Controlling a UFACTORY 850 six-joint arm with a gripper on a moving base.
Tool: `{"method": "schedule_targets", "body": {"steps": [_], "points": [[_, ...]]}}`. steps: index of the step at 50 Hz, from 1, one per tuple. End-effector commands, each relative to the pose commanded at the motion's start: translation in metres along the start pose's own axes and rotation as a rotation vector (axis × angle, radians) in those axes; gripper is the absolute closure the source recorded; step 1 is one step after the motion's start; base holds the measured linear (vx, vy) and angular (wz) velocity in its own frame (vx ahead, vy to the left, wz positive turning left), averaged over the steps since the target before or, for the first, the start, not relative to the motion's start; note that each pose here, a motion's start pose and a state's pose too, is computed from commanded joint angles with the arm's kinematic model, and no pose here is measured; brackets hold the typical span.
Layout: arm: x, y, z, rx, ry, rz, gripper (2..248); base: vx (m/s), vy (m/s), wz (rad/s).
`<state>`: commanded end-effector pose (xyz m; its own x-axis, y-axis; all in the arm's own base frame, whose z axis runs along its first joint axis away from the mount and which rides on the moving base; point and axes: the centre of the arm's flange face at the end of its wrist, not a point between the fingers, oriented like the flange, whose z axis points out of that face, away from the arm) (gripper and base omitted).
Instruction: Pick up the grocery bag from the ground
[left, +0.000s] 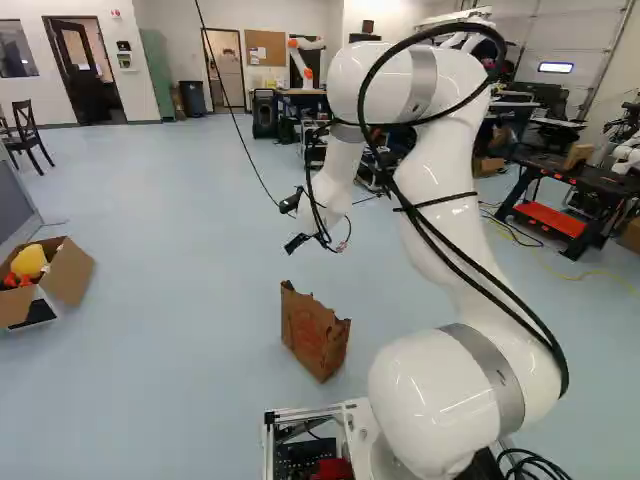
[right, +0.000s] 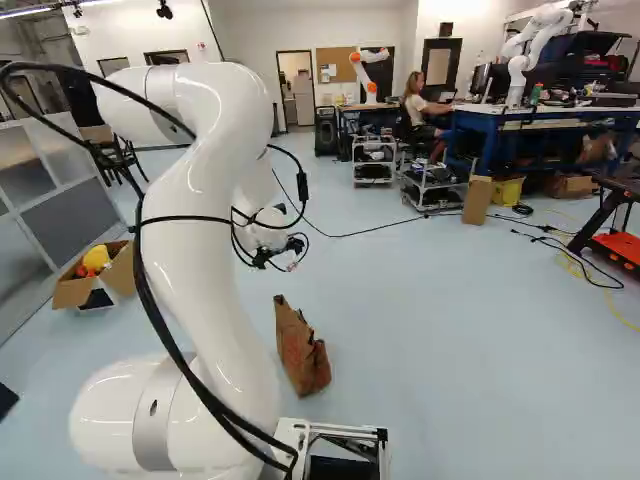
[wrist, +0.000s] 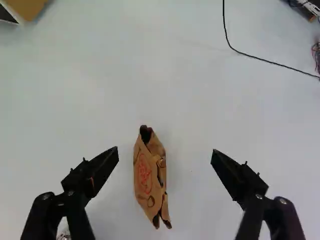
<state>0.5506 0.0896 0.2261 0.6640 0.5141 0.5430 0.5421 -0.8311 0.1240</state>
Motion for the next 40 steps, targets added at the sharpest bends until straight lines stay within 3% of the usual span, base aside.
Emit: {"method": "schedule_targets", "body": {"steps": [26, 40], "points": [[-0.023, -0.002, 0.033, 0.033, -0.137, -0.046, 3, 0.0, 0.0, 0.0], [-0.032, -0.003, 0.051, 0.044, -0.169, -0.052, 3, 0.0, 0.0, 0.0]]}}
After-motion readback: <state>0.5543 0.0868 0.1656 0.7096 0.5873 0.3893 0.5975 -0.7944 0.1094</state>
